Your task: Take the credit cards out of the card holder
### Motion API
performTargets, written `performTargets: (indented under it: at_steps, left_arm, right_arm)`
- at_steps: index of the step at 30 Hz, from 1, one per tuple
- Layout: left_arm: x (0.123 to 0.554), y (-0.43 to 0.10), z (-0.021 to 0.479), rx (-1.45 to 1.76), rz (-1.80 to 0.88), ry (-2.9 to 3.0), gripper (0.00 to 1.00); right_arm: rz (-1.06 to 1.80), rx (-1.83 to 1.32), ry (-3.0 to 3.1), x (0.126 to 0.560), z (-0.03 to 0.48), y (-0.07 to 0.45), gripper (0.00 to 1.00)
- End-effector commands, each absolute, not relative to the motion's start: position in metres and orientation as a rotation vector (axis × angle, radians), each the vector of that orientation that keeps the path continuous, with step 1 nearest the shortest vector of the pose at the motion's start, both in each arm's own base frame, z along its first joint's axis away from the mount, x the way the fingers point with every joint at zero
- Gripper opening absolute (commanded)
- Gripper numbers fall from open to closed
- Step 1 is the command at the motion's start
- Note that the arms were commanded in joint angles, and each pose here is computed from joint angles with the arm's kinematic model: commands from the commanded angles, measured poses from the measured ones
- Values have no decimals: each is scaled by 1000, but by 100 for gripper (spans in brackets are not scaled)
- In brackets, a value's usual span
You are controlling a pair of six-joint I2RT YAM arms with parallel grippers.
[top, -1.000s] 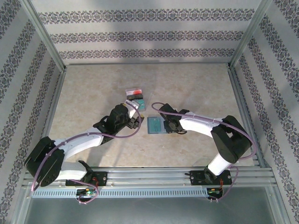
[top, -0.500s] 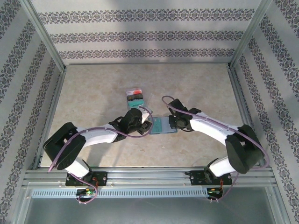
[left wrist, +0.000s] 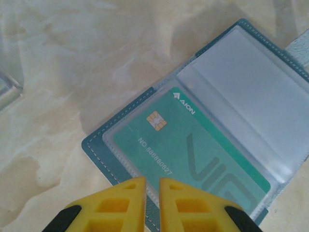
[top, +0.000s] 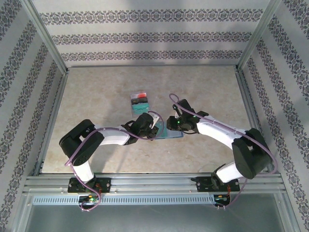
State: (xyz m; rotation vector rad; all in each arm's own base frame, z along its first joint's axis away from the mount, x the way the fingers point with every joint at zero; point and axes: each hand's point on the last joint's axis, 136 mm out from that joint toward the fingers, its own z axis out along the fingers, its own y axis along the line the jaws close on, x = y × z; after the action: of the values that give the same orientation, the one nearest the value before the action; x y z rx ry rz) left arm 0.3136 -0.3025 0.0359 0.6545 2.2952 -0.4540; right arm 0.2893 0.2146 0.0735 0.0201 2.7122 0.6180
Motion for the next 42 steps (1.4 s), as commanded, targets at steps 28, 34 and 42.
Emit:
performTargets:
  at_steps: [28,34,42]
  left_arm:
    - [317,-296,18,549,-513,2359,8]
    - [316,-294,16,547,-508,2367,6]
    - [316,-295,15,547,-512,2371,5]
  right_arm:
    - [728,95,2804,298,26,232,25]
    - [694,111,2824,295,17,227,25]
    - [736,117,2829,293,12,229,25]
